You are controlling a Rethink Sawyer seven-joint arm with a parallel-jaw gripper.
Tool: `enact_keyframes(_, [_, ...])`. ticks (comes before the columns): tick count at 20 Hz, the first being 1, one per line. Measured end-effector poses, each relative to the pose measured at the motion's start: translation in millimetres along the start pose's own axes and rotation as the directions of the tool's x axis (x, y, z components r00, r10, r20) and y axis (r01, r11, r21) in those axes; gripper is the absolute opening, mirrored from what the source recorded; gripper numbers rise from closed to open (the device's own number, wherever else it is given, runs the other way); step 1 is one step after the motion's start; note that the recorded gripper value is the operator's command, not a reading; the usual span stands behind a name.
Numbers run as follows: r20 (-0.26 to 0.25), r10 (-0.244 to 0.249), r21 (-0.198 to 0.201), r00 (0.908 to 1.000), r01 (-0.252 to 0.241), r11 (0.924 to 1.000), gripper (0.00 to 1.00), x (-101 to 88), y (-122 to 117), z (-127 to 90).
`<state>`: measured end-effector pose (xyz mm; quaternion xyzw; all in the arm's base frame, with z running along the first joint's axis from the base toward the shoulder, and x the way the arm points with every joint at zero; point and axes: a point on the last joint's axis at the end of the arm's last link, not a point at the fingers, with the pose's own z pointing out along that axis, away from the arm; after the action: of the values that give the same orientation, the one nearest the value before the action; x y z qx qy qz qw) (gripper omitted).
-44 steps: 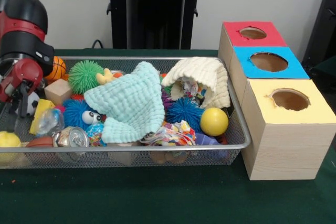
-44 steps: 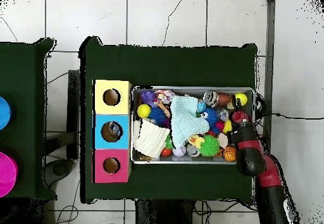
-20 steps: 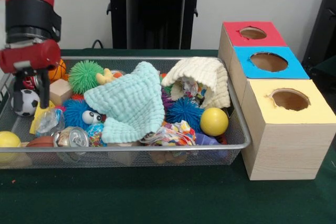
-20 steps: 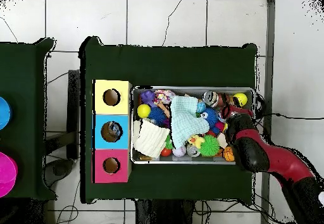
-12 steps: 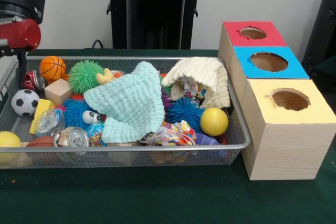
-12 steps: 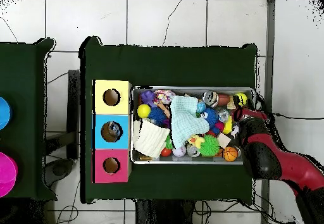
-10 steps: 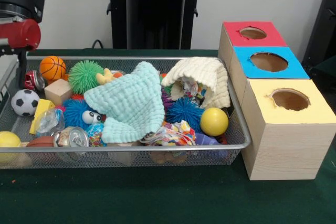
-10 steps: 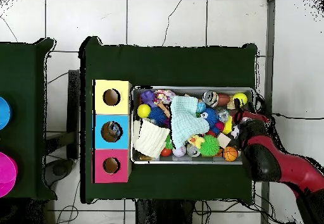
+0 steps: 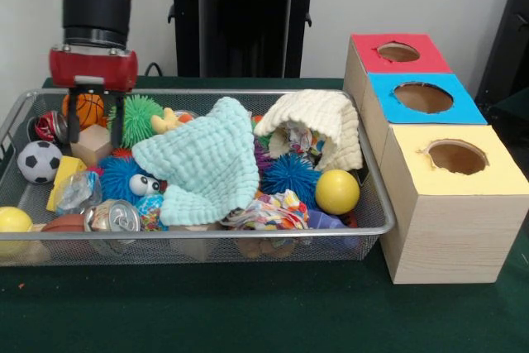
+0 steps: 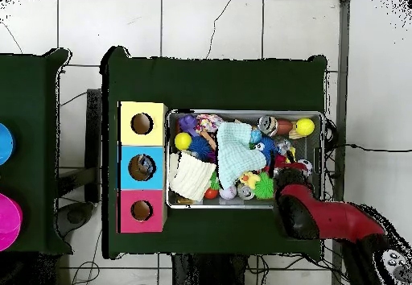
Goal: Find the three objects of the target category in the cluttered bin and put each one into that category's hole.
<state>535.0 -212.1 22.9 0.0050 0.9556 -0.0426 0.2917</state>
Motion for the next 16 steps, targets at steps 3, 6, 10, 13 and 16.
enact_keyframes(3, [-0.012,-0.066,0.002,0.9978,0.066,0.9978,1.00,5.7,23.7,-5.0])
enact_keyframes(6, [-0.012,-0.108,0.005,0.9941,0.108,0.9941,1.00,8.7,36.8,-9.5])
enact_keyframes(10, [0.002,-0.157,0.021,0.9876,0.157,0.9874,1.00,15.4,45.5,-16.5])
enact_keyframes(13, [0.017,-0.176,0.040,0.9842,0.175,0.9837,1.00,21.5,42.9,-21.6])
enact_keyframes(16, [0.051,-0.197,0.079,0.9791,0.193,0.9781,1.00,30.0,29.1,-32.1])
